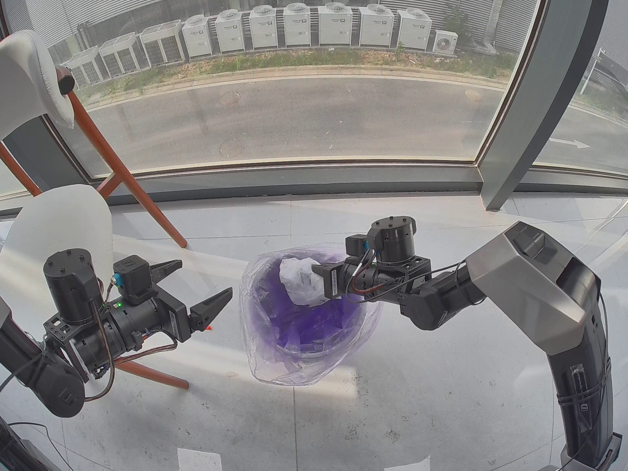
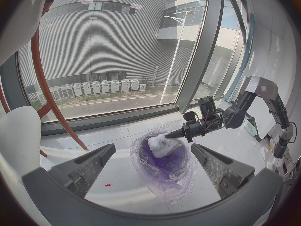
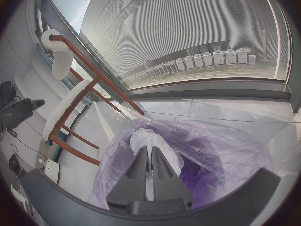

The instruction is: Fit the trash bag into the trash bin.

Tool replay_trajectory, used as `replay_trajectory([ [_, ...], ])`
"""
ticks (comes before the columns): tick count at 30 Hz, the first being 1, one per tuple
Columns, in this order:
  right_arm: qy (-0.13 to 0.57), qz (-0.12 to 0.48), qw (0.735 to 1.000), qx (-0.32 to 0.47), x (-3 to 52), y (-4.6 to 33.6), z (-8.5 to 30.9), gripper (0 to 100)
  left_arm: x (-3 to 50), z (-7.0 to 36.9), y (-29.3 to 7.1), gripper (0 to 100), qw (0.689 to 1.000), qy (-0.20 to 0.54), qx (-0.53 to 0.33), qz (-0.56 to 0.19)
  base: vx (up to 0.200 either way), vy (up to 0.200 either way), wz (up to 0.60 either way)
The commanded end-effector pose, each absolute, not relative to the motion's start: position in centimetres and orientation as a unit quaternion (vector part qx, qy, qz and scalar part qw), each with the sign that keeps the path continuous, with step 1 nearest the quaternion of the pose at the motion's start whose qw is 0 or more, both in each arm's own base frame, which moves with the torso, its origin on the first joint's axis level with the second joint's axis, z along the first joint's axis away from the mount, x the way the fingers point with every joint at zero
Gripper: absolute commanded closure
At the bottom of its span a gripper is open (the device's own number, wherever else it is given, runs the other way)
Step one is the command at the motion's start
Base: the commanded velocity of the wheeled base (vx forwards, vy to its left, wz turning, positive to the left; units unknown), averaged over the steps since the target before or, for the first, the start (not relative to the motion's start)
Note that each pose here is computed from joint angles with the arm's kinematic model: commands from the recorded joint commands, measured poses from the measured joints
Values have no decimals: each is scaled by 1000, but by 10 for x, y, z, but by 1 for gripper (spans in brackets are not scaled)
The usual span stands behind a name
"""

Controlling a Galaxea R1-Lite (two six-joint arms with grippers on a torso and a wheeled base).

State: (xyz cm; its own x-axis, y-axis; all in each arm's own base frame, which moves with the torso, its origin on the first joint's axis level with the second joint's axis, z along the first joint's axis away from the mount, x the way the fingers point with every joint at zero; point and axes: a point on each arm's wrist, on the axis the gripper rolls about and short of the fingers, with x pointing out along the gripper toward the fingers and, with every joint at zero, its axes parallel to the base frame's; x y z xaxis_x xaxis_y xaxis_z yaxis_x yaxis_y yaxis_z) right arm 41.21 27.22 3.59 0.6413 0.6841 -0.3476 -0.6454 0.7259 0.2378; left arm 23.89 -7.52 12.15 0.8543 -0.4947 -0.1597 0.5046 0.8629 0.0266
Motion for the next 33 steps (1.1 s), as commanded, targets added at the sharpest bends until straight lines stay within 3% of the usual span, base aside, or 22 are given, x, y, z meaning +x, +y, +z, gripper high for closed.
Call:
replay_trajectory([
  [1,229,362,903,42,415,272,13,100,239,121,-75,0,962,75,34,-259,0,0,0],
  [9,235,353,905,43,416,262,12,100,238,123,-75,0,963,70,34,-258,0,0,0],
  [10,235,353,904,42,415,262,12,0,238,126,-74,0,963,65,33,-259,0,0,0],
  [16,198,349,915,49,404,258,50,0,227,142,-64,0,970,35,28,-239,0,0,0],
  [22,128,336,930,70,359,230,149,0,209,171,-36,0,989,-25,5,-147,0,0,0],
  [28,16,231,968,96,315,152,254,0,170,193,-11,0,992,-87,-22,-85,0,0,0],
  [33,-22,115,988,101,254,61,283,0,129,186,-9,0,989,-104,-46,-91,0,0,0],
])
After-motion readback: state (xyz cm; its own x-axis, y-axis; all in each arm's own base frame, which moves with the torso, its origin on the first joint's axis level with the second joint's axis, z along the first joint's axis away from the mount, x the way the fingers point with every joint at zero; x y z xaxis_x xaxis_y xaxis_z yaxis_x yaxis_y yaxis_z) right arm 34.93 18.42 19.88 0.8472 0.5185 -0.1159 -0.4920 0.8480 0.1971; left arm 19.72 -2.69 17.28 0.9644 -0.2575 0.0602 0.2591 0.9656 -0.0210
